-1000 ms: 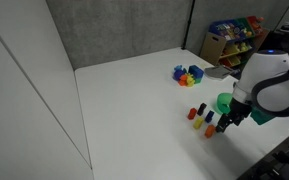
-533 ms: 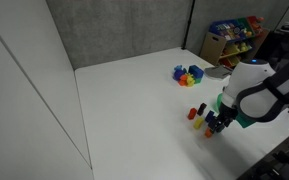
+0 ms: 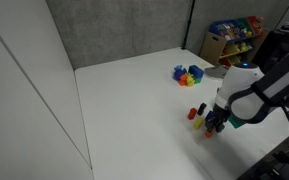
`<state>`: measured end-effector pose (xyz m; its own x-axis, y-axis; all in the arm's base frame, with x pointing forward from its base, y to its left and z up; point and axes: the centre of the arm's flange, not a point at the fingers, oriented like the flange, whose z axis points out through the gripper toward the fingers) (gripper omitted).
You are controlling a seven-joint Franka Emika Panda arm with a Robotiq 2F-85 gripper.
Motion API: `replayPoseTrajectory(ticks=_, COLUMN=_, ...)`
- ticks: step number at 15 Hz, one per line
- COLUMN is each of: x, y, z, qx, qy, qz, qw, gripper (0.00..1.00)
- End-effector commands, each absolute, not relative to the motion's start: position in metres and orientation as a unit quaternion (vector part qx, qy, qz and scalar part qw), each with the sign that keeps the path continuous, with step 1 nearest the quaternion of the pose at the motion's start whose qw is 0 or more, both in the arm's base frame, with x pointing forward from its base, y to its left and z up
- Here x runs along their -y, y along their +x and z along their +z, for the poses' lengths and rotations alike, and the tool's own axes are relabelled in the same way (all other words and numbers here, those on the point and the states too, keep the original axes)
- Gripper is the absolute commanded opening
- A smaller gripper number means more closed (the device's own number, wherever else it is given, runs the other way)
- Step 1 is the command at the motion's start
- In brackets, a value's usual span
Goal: Remove an orange block from the stack and drop it in the green bowl
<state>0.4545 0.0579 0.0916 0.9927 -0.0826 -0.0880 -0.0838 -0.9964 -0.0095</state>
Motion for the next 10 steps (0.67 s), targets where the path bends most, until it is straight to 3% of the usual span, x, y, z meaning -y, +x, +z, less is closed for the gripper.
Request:
replayPoseTrajectory(ticks=1, x=-0.056, y=0.461, z=0.096, qx=-0.046, qy=-0.998, qz=0.032, qw=0.001, gripper=0.25)
replayPoseTrajectory(ticks=3, x=-0.055, y=0.461, z=0.104, qx=-0.046, qy=-0.998, qz=0.035, qw=0.007, gripper=0.10)
replayPoseTrajectory(ticks=4, x=-0.055, y=0.460, z=0.107, qx=-0.045, qy=-0.998, qz=0.037, qw=0.011, gripper=0.07)
replayPoseTrajectory(ticks=10, x=-0.045, y=0.475, z=0.145, qx=-0.053, qy=-0.998, qz=0.039, qw=0.008, gripper=0.10)
